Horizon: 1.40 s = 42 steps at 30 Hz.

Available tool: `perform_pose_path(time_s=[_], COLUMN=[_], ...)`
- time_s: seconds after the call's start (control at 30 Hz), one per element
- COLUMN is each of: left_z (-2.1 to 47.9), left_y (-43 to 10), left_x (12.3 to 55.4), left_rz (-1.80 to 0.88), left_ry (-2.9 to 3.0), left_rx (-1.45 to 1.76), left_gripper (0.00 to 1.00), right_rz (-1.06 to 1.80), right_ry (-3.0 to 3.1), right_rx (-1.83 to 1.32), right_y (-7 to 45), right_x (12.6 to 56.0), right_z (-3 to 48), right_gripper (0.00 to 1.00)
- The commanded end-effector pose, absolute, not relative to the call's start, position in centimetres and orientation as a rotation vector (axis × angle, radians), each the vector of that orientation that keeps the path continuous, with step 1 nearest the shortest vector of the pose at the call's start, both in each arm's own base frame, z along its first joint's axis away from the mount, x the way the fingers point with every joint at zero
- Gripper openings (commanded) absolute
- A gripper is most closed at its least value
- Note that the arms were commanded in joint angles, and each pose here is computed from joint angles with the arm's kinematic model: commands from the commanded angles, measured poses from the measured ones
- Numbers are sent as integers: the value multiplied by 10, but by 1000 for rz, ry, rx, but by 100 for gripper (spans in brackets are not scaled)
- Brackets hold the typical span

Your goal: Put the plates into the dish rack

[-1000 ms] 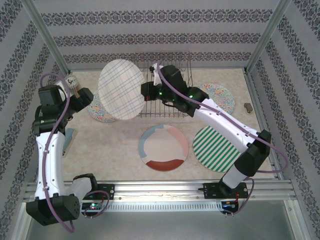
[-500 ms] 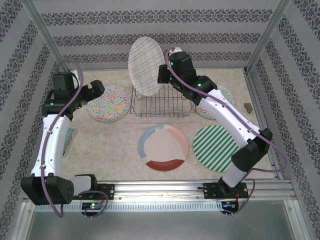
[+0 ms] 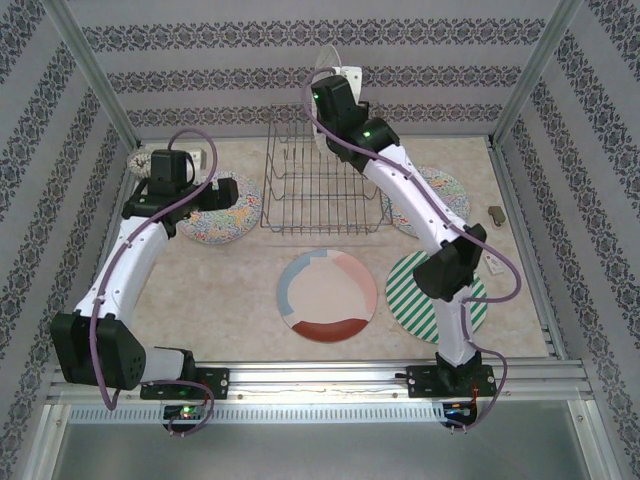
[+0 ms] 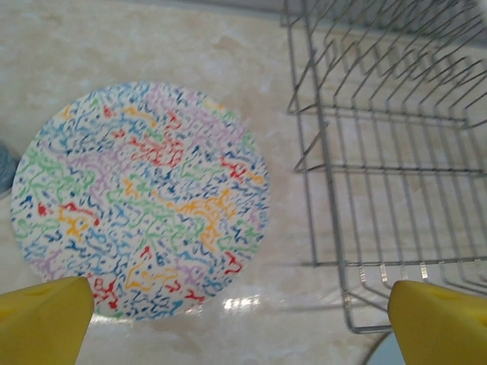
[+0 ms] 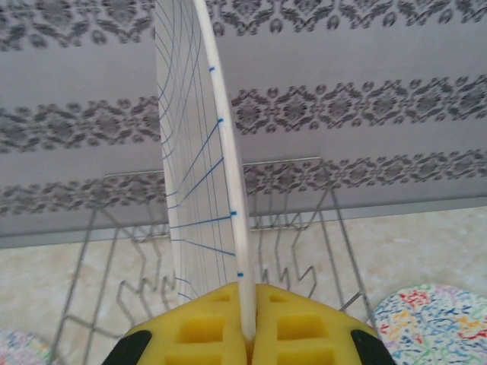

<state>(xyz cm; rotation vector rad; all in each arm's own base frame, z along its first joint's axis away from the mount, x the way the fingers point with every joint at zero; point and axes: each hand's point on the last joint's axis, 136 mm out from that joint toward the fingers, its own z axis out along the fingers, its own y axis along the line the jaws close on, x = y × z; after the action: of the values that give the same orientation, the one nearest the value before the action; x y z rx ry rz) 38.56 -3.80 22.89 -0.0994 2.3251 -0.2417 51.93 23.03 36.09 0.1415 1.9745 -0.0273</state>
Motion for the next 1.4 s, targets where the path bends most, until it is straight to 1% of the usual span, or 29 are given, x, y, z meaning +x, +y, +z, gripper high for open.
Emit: perform_pose_path(time_s=[0.0, 0.3, 0.77, 1.37], left_z=[238, 232, 226, 219], left_y=[-29, -28, -27, -28], left_x=[388, 387, 386, 388], left_rz=[-174, -163, -152, -154], left_ry=[2256, 2279, 2295, 2317], left_rx=[-91, -96, -93, -96], left_gripper=[100, 100, 100, 100], right_rz=[-137, -220, -215, -211], right_ry=[1919, 1924, 1973, 2035], right_rx=[228, 322, 351, 289], right_y=[203, 166, 143, 142], right_x=[529, 556, 580, 606], right_z=[377, 355, 325, 285], right_gripper=[0, 0, 0, 0])
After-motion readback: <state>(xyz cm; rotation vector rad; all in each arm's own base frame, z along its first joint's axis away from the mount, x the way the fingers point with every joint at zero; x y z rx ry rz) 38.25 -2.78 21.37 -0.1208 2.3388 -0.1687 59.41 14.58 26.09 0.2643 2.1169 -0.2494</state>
